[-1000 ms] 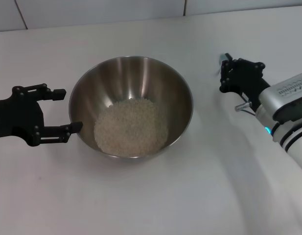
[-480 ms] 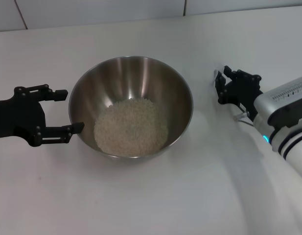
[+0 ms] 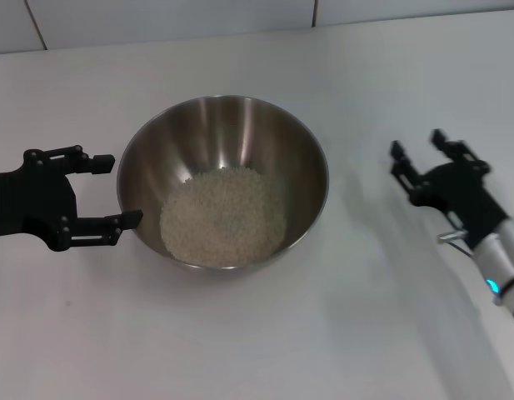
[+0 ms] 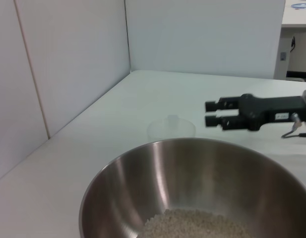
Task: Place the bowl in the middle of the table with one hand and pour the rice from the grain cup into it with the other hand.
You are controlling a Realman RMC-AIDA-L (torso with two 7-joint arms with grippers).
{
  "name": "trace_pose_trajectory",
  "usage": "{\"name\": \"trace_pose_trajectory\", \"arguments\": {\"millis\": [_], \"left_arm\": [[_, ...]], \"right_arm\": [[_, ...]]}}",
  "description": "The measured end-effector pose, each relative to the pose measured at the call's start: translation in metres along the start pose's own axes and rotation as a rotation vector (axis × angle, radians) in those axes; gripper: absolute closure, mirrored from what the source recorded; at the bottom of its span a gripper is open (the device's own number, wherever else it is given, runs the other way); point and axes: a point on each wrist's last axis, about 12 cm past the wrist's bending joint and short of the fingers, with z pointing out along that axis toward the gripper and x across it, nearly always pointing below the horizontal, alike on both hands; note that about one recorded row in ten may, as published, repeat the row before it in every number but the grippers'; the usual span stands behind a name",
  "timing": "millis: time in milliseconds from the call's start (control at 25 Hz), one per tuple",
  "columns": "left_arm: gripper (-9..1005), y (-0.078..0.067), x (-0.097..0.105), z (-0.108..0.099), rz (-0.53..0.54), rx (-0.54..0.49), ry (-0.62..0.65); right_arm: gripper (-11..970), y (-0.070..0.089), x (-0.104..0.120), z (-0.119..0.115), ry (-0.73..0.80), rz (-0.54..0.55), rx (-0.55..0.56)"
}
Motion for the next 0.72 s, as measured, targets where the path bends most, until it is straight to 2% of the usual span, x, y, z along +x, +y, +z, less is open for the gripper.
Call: {"name": "trace_pose_trajectory", "arguments": {"millis": [80, 120, 160, 200, 280, 320, 360, 480, 520, 560, 680, 720], "left_arm": [[172, 0.0, 0.0, 0.0, -0.001, 0.001, 0.001], [172, 0.0, 0.0, 0.0, -0.001, 0.001, 0.0], [172, 0.0, 0.0, 0.0, -0.001, 0.002, 0.0], [172, 0.0, 0.0, 0.0, -0.001, 0.002, 0.0], [172, 0.0, 0.0, 0.0, -0.001, 0.004, 0.002], [172, 0.0, 0.0, 0.0, -0.001, 0.004, 0.002], [172, 0.0, 0.0, 0.0, -0.001, 0.004, 0.002], [172, 0.0, 0.0, 0.0, -0.001, 0.004, 0.001], [172, 0.0, -0.001, 0.0, 0.0, 0.005, -0.003], [172, 0.0, -0.001, 0.0, 0.0, 0.005, -0.003], [172, 0.0, -0.002, 0.001, 0.005, 0.006, -0.005], [172, 0.001, -0.003, 0.001, 0.007, 0.007, -0.005]], "right_arm": [[392, -0.009, -0.002, -0.017, -0.063, 0.05, 0.033], [345, -0.023, -0.01, -0.035, -0.164, 0.106, 0.045], [304, -0.023, -0.01, -0.035, -0.164, 0.106, 0.045], [264, -0.034, -0.016, -0.045, -0.218, 0.139, 0.033], [183, -0.053, -0.028, -0.057, -0.295, 0.212, -0.042], [142, -0.072, -0.047, -0.058, -0.335, 0.268, -0.2], [140, -0.072, -0.047, -0.058, -0.335, 0.268, -0.2], [133, -0.09, -0.076, -0.043, -0.274, 0.213, -0.472], [131, -0.094, -0.098, -0.022, -0.161, 0.134, -0.634], [131, -0.094, -0.098, -0.022, -0.161, 0.134, -0.634], [132, -0.09, -0.125, 0.01, 0.004, -0.005, -0.753], [132, -0.083, -0.14, 0.028, 0.094, -0.088, -0.809]]}}
